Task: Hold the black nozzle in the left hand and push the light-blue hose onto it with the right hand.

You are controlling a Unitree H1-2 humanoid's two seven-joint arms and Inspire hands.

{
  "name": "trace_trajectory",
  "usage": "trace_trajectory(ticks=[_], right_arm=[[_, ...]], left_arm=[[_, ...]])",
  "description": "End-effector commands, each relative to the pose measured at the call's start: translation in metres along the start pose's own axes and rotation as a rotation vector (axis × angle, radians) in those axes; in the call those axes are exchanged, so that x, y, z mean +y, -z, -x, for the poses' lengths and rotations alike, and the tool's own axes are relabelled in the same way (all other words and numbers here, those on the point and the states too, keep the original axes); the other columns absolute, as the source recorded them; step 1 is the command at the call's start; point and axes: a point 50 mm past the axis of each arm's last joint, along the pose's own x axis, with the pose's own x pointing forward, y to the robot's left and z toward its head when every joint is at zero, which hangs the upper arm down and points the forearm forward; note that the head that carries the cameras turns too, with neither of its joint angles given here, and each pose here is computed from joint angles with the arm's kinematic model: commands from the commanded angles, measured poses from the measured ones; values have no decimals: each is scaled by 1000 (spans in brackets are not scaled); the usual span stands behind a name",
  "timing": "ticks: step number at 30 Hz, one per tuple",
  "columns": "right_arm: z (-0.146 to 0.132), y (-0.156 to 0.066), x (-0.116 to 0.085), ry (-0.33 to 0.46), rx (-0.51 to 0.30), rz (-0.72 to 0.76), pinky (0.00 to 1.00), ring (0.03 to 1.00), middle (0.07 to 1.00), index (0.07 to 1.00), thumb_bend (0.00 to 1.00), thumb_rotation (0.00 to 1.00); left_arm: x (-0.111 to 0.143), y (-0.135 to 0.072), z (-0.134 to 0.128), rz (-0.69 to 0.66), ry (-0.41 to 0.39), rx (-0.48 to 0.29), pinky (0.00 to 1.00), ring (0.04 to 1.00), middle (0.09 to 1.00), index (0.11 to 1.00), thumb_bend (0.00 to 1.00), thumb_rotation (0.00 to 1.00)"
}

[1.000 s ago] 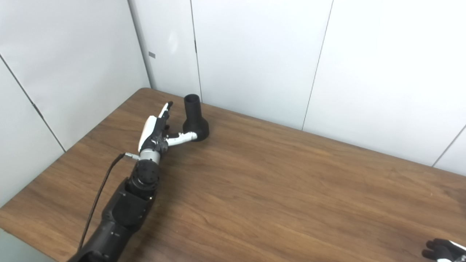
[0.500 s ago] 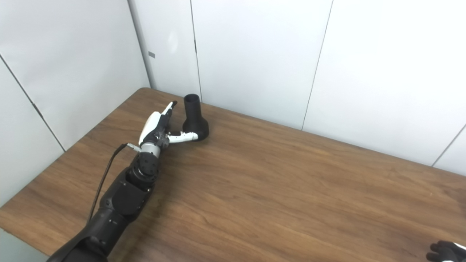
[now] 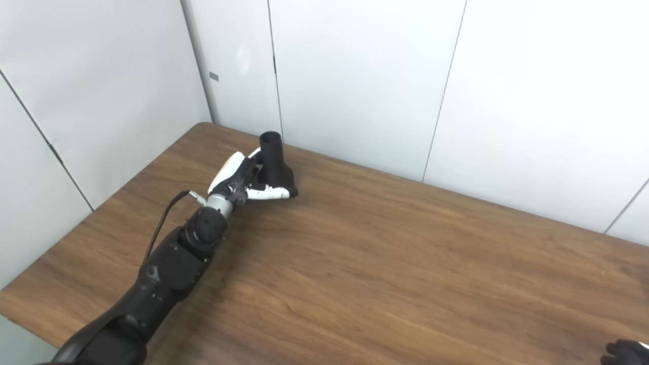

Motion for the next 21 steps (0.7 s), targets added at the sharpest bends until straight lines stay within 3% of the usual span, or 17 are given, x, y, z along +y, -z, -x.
trace_trajectory(ticks=[1,5,6,9,12,14,15,18,21], right_arm=[[-3,-14,-5,-2,-59,11,434,566,591,544,616,489],[-2,-15,-6,3,-63,23,437,567,591,543,627,472],[-2,-14,-6,2,-63,26,434,566,591,544,616,480],[-1,-14,-7,1,-61,28,437,565,589,543,615,482],[-1,-15,-6,-2,-55,33,440,567,591,545,625,482],[0,-16,-6,-5,-57,35,439,568,593,547,627,483],[0,-16,-6,-7,-59,33,441,571,595,548,614,477],[0,-16,-6,-7,-59,34,444,574,599,552,603,468],[0,-16,-6,-9,-61,29,447,577,601,555,609,470]], left_arm=[[-3,2,-5,18,39,25,828,898,908,950,1000,341],[-2,8,-9,43,38,60,839,903,908,955,1000,307],[-3,9,-10,43,37,71,772,890,913,957,1000,304],[-5,14,-12,70,32,97,791,912,925,958,1000,257],[-7,20,-14,99,29,111,732,901,928,948,1000,200],[-8,23,-16,73,39,113,756,908,918,937,1000,180],[-9,25,-16,43,47,113,839,912,906,929,1000,186],[-10,25,-14,-67,56,109,959,919,880,908,1000,195],[-12,25,-12,-177,56,98,996,893,849,886,1000,210]])
